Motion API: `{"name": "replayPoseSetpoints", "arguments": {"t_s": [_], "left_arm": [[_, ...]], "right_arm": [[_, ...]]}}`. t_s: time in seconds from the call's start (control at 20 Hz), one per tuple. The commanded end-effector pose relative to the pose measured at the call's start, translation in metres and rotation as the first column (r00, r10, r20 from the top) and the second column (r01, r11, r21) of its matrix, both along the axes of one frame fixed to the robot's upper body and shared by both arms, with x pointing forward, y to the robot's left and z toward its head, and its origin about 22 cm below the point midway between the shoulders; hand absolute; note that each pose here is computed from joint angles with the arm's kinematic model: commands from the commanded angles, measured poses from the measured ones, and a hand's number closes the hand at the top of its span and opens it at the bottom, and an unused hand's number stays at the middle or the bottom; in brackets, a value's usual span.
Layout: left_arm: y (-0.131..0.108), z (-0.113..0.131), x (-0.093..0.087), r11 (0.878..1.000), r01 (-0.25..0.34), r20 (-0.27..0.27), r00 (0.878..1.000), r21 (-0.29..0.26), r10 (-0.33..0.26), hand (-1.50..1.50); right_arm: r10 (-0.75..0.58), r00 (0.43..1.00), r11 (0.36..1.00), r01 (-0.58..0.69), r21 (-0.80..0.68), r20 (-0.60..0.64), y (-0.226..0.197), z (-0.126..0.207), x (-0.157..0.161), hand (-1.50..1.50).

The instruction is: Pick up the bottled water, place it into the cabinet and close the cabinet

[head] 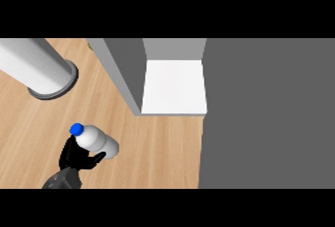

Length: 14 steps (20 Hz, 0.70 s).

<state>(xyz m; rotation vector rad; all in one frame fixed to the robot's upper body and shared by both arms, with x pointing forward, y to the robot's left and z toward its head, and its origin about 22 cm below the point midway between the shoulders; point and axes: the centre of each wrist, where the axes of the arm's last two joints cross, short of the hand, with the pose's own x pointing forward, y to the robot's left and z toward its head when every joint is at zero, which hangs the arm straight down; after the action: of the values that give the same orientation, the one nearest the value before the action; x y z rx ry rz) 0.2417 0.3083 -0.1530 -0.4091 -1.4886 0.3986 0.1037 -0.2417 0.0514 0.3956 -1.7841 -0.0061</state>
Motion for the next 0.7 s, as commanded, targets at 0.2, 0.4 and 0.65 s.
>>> {"name": "replayPoseSetpoints", "arguments": {"t_s": [0.2,0.4,0.65], "left_arm": [[-0.015,0.01,-0.008,0.995,0.015,0.087,0.996,-0.096,-0.007,1.5],[-0.019,0.039,0.003,0.997,0.064,0.092,0.994,-0.034,-0.061,1.5],[-0.059,0.07,0.012,0.995,0.095,0.099,0.991,-0.028,-0.092,1.5]], "right_arm": [[0.017,1.0,1.0,-0.017,0.008,0.002,-0.011,-0.01,0.01,-1.5],[0.021,1.0,1.0,-0.021,-0.004,0.005,-0.007,-0.007,0.012,-1.5],[0.024,1.0,0.999,-0.024,0.024,-0.003,0.016,0.0,0.001,-1.5]]}}
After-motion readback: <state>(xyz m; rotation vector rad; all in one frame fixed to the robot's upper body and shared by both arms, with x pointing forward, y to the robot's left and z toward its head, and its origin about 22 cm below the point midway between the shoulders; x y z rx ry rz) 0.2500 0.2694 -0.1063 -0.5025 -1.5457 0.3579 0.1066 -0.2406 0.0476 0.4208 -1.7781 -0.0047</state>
